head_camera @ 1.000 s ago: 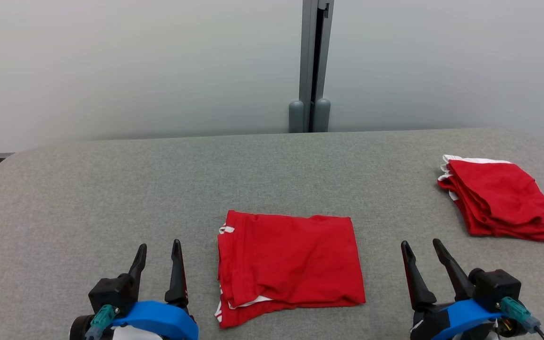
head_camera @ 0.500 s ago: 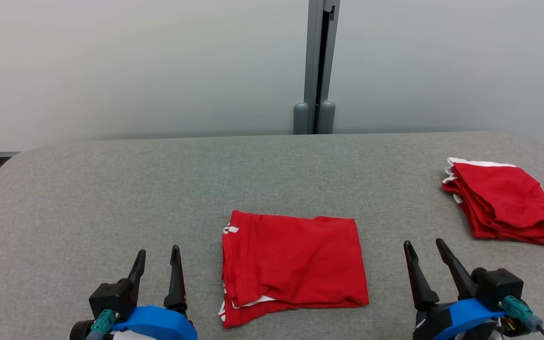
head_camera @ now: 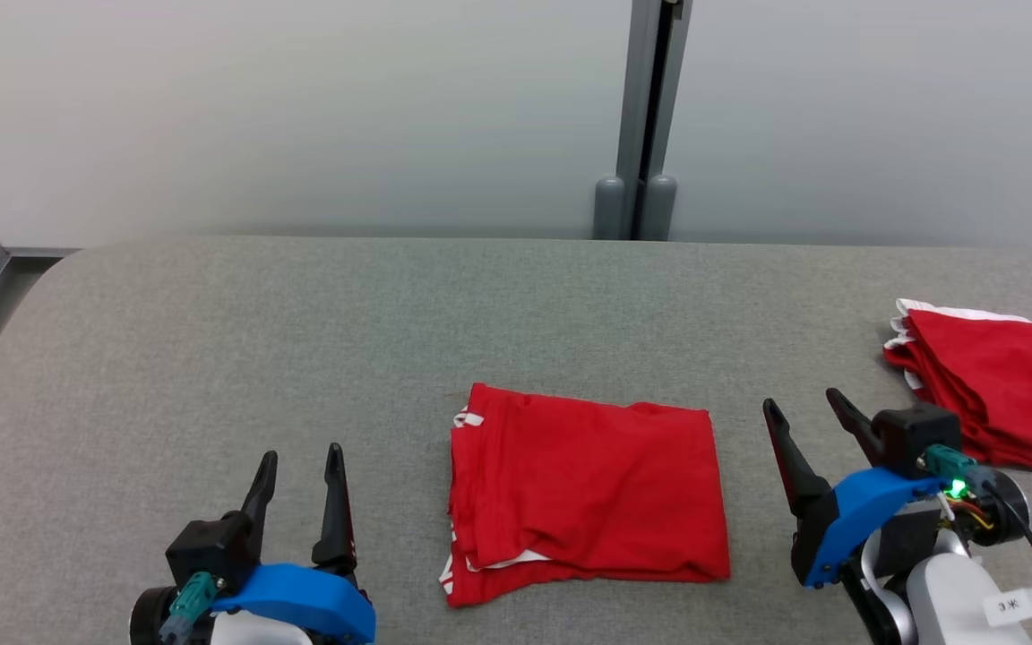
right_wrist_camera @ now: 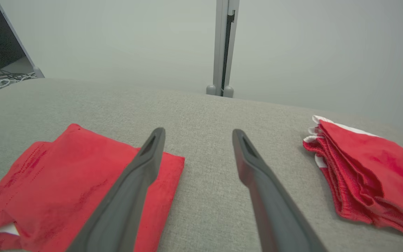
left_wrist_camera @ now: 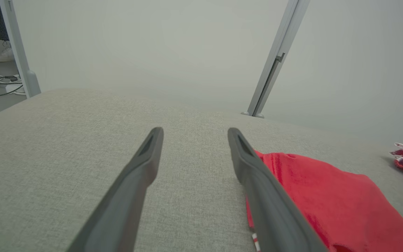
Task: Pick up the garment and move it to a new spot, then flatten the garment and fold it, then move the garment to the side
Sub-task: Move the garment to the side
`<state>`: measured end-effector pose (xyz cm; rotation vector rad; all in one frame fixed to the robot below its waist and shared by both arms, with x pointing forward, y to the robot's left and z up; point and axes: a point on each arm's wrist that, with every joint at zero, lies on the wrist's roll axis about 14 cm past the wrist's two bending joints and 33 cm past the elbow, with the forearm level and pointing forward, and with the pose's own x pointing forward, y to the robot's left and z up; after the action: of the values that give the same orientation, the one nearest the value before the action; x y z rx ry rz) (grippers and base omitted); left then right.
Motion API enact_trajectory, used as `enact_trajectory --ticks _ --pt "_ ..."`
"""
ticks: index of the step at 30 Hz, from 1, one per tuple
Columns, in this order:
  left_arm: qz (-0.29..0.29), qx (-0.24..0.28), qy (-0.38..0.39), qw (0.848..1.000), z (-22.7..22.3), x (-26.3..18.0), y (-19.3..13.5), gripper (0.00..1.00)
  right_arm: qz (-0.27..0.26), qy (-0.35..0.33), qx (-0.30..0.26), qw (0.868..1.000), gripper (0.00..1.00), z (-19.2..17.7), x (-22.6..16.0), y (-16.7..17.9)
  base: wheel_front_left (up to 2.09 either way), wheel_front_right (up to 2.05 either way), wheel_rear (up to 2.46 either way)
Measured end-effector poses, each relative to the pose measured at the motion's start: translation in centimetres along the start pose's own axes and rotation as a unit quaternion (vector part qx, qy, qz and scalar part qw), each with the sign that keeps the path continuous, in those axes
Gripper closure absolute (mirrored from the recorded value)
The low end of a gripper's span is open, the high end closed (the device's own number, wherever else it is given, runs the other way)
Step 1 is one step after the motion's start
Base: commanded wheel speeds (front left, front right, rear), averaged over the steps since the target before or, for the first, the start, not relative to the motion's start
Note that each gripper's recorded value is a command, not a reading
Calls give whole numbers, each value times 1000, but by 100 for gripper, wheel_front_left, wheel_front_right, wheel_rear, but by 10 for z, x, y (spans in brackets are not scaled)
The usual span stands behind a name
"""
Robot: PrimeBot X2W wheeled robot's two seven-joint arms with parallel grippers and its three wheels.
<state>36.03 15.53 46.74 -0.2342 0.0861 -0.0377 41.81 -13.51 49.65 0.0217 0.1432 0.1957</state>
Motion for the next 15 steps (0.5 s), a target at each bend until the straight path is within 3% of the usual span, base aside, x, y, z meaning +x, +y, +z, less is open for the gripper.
enact_trajectory --ticks 3,15 --pt "19 -4 -2 1000 1 0 11 0 17 55 -29 998 0 -16 10 3 0 0 0" --pt "118 -4 0 993 -1 -13 72 0 69 238 36 968 0 -91 34 24 0 0 0"
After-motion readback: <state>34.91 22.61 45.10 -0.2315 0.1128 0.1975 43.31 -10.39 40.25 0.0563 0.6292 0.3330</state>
